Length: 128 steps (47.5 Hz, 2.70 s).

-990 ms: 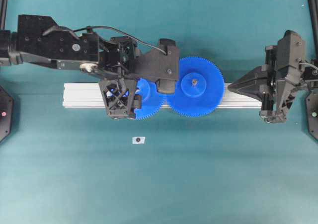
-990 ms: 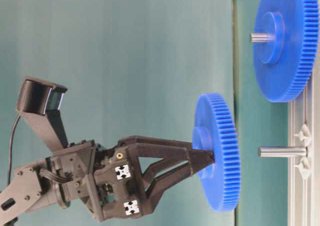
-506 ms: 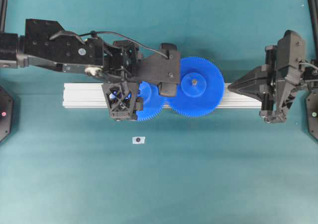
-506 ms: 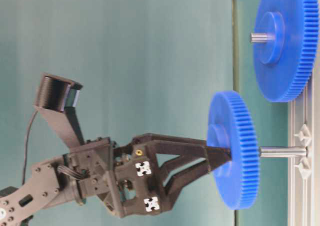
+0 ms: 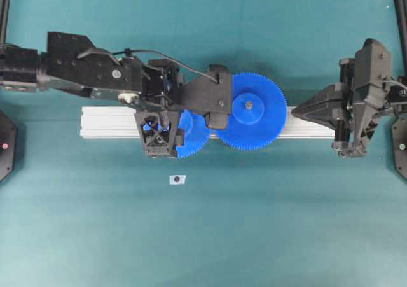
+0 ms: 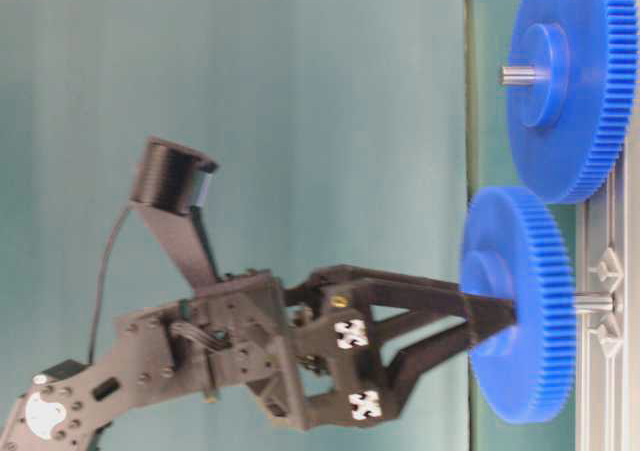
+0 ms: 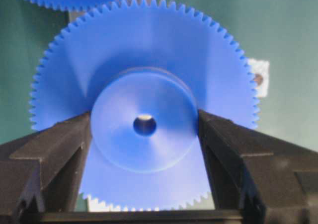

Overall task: Insert the small gear onto the shaft.
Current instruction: 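Align the gear's bore with the left shaft beside the large gear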

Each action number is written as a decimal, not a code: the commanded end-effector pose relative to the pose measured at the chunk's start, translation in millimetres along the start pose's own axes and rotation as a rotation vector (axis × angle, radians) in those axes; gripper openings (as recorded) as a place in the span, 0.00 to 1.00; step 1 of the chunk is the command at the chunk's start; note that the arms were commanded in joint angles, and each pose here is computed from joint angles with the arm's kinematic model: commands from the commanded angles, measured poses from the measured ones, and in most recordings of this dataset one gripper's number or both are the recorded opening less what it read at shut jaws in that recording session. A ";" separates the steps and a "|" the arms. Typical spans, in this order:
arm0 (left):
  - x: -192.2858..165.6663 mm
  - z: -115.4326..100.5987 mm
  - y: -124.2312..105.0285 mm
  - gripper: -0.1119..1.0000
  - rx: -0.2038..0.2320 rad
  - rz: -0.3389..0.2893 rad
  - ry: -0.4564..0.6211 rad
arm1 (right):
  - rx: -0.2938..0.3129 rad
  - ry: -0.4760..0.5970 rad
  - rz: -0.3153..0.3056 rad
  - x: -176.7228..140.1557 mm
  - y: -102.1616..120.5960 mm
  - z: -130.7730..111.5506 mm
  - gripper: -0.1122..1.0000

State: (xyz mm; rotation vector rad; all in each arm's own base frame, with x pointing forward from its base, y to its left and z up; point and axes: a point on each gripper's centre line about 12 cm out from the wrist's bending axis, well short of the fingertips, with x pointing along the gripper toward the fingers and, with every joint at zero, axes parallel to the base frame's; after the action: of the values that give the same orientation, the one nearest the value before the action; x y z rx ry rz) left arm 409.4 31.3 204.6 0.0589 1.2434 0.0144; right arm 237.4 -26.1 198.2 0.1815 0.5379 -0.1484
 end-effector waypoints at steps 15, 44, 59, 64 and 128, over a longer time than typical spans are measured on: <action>-8.6 2.4 9.6 0.72 -0.016 0.013 -0.031 | 0.008 -0.020 0.003 -0.7 0.8 5.2 0.14; -5.8 -1.5 24.3 0.72 -0.024 0.025 -0.022 | 0.009 -0.020 0.003 -0.7 0.8 5.2 0.14; -6.3 -2.2 24.1 0.72 -0.024 0.025 -0.022 | 0.009 -0.021 0.003 -0.7 0.9 5.8 0.14; -7.8 -0.4 24.4 0.72 -0.026 0.025 -0.028 | 0.008 -0.020 0.003 -0.7 0.8 5.2 0.14; -8.9 2.0 19.4 0.72 -0.015 0.020 -0.035 | 0.009 -0.020 0.003 -0.7 0.8 5.2 0.14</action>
State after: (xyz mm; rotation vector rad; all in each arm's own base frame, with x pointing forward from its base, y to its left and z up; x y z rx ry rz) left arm 406.0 47.1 199.9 0.0545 1.2510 0.0301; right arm 237.3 -26.5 198.2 0.1804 0.5379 -0.1495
